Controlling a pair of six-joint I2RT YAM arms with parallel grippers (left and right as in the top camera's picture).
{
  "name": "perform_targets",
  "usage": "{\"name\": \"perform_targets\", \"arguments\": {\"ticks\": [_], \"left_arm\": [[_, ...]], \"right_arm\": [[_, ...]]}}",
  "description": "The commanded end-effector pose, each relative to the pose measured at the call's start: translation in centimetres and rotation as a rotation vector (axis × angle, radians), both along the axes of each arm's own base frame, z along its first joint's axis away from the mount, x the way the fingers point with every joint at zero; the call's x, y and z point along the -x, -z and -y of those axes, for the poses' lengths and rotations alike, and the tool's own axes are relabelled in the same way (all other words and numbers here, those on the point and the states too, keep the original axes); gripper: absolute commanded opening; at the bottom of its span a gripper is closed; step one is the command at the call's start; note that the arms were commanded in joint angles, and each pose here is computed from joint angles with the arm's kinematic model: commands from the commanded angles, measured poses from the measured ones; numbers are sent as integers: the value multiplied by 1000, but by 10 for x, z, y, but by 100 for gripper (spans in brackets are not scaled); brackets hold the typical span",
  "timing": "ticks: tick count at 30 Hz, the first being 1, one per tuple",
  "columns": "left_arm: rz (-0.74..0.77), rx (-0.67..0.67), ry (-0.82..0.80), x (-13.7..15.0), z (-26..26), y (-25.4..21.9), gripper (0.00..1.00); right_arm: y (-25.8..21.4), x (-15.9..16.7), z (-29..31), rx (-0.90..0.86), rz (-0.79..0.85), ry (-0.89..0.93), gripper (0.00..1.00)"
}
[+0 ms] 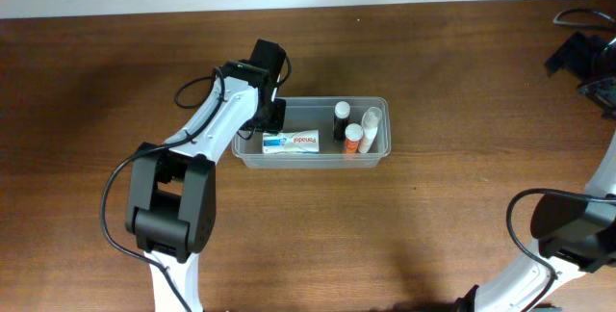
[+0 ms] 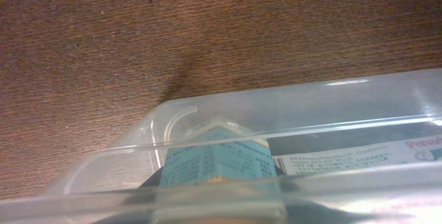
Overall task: Pack container
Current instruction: 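Lower the jar into the container's left end and release it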
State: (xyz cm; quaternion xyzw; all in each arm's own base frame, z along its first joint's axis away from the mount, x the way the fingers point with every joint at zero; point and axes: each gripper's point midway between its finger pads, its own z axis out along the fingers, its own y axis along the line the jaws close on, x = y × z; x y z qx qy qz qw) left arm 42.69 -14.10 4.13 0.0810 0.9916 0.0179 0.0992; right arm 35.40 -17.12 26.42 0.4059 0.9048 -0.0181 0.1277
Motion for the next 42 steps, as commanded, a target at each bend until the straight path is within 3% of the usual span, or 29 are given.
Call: {"name": "perform_targets", "arguments": {"ticks": [1, 12, 17, 22, 34, 37, 42], "left_arm": [[14, -8, -16, -1, -3, -3, 44], [11, -10, -16, 0, -4, -3, 51], [12, -9, -16, 0, -3, -3, 61], [9, -4, -15, 0, -3, -12, 61], [174, 63, 8, -13, 14, -89, 62], [213, 95, 23, -6, 19, -116, 62], [237, 167, 51, 22, 23, -161, 75]], "right_arm": [[-11, 4, -1, 13, 26, -3, 98], [-11, 4, -1, 12, 26, -3, 98], [-11, 4, -1, 13, 26, -3, 98], [-11, 4, -1, 13, 26, -3, 98], [-11, 4, -1, 12, 26, -3, 99], [-11, 4, -1, 13, 26, -3, 98], [-11, 4, -1, 13, 26, -3, 98]]}}
